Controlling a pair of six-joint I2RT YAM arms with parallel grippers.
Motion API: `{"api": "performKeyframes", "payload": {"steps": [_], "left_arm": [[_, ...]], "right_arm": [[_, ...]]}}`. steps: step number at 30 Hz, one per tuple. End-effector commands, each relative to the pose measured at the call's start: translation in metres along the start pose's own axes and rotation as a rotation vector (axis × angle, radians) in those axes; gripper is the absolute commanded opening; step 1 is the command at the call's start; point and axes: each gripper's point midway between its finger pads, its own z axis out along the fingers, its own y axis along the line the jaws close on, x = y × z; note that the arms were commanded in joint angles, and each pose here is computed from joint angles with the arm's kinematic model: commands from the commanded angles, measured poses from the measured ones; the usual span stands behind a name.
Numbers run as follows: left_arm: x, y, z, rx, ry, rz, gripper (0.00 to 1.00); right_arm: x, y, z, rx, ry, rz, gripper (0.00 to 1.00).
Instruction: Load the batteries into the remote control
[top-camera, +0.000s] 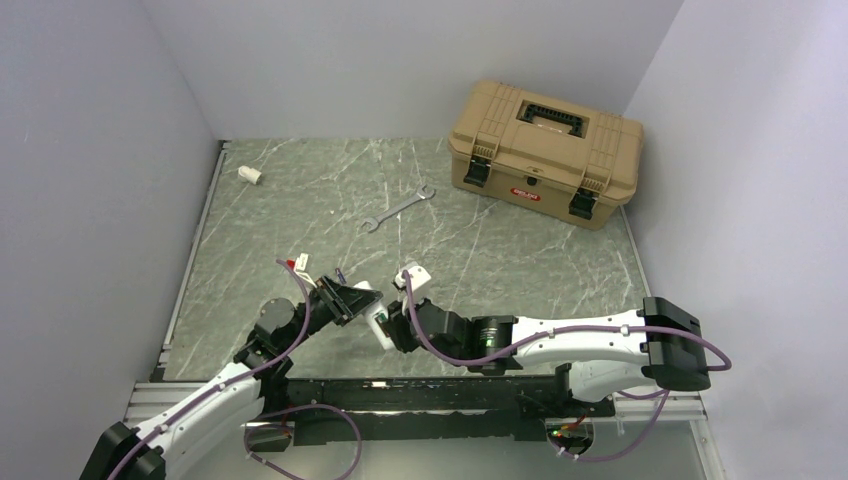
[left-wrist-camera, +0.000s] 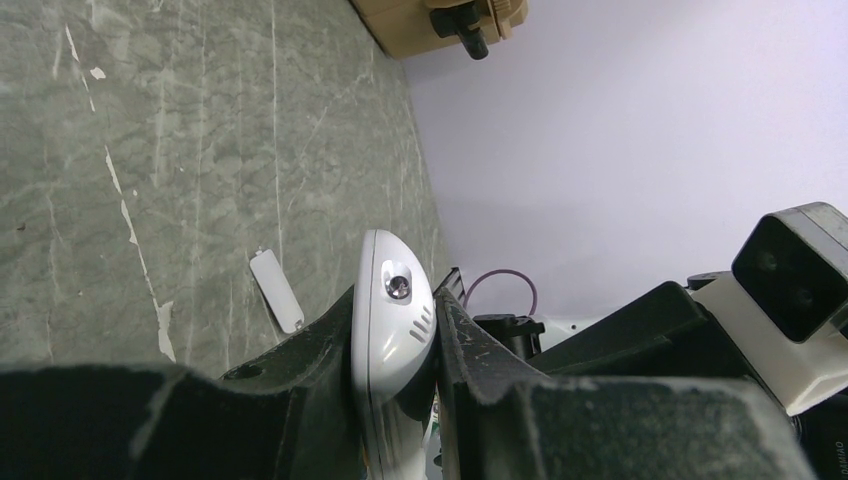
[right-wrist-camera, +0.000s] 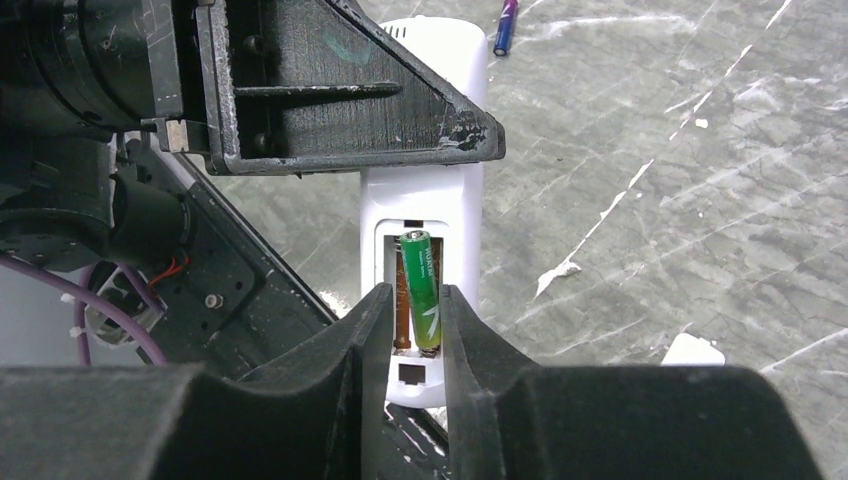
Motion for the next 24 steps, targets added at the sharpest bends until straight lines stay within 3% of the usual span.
{"api": "performKeyframes", "payload": {"steps": [1, 15, 17, 24], "left_arm": [[-0.003, -0.014, 0.0, 0.058, -0.009, 0.008, 0.0], [0.001, -0.012, -0.001, 0.047, 0.011, 0.01, 0.0], [0.005, -0.013, -0.001, 0.051, 0.034, 0.015, 0.0], [0.023, -0.024, -0.002, 0.098, 0.165, 0.041, 0.0]], "right_arm": [[-0.021, 0.004, -0.005, 0.012, -0.045, -0.011, 0.29], [-0.054, 0.007, -0.029, -0.053, -0.145, -0.048, 0.34], [-0.057, 0.011, -0.036, -0.108, -0.171, -0.102, 0.34], [-0.056, 0.036, -0.074, -0.398, -0.243, -0.405, 0.53]]}}
